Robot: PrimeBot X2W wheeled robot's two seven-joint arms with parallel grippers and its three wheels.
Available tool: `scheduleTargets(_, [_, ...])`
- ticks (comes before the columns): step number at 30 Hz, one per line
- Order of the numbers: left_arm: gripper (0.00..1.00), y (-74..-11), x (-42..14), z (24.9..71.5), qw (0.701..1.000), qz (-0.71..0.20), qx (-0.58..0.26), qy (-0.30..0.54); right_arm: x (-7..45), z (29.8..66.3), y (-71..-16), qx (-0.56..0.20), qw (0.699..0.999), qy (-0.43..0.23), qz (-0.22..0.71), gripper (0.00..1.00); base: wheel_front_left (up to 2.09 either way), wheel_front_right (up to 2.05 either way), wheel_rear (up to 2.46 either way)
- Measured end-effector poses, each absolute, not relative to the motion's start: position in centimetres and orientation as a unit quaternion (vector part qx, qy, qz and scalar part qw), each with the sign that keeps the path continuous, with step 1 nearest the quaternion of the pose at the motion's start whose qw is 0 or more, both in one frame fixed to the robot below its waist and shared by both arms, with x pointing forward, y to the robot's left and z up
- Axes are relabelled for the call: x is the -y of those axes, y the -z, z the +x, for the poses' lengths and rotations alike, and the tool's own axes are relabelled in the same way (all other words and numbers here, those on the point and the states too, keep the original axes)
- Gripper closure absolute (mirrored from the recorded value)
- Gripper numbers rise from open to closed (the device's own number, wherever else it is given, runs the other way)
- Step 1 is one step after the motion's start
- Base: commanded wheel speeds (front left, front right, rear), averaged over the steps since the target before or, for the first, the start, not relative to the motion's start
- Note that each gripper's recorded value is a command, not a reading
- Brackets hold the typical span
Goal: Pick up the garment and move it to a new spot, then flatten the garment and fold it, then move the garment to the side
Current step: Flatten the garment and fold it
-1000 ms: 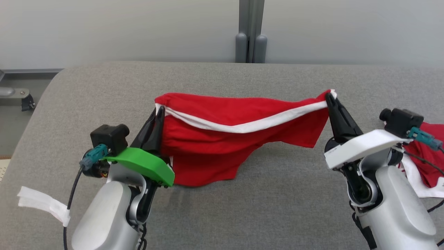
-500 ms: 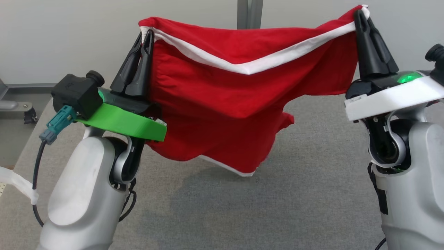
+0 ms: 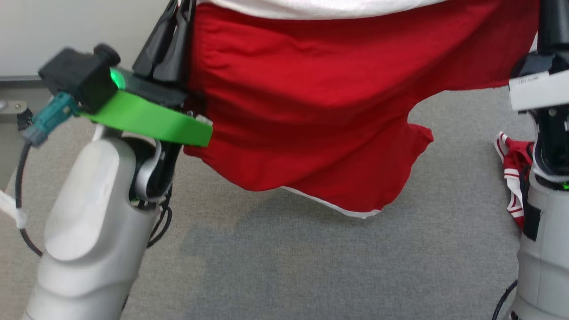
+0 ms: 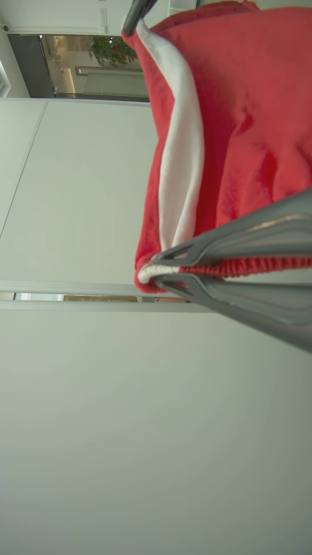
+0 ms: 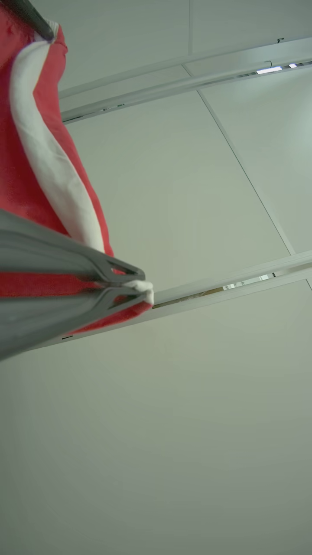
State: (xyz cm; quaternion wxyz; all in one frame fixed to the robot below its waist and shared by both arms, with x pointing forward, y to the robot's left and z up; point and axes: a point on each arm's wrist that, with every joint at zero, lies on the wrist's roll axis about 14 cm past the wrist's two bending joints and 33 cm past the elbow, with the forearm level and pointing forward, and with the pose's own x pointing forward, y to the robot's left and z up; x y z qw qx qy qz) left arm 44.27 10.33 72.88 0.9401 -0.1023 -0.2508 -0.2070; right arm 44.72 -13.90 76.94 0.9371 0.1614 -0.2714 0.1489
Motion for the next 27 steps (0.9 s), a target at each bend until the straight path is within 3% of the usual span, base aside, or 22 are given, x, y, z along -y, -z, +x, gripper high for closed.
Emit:
scheduleTargets(6, [1.00, -71.7, -10.7, 52.1, 0.953, -0.096, 0.201, 0.208, 14.1, 53.0, -76.4, 0.239, 0.943, -0.134, 0.187, 1.00, 0.00, 0.00, 0.00])
scheduleTargets(13, [1.00, -72.3, -12.0, 61.5, 0.962, -0.058, 0.198, 0.180, 12.0, 61.8, -78.6, 0.263, 0.950, -0.123, 0.113, 1.00, 0.00, 0.00, 0.00])
scheduleTargets(17, [1.00, -71.5, -12.8, 66.0, 0.959, -0.121, 0.206, 0.152, 12.9, 65.8, -77.0, 0.270, 0.952, -0.100, 0.105, 1.00, 0.00, 0.00, 0.00])
scheduleTargets(22, [1.00, -64.9, -11.7, 69.6, 0.963, -0.168, 0.154, 0.141, 13.5, 69.6, -68.6, 0.201, 0.970, -0.084, 0.105, 1.00, 0.00, 0.00, 0.00])
scheduleTargets(27, [1.00, -57.7, -10.0, 69.8, 0.960, -0.218, 0.100, 0.148, 15.4, 70.5, -58.2, 0.100, 0.987, -0.049, 0.114, 1.00, 0.00, 0.00, 0.00])
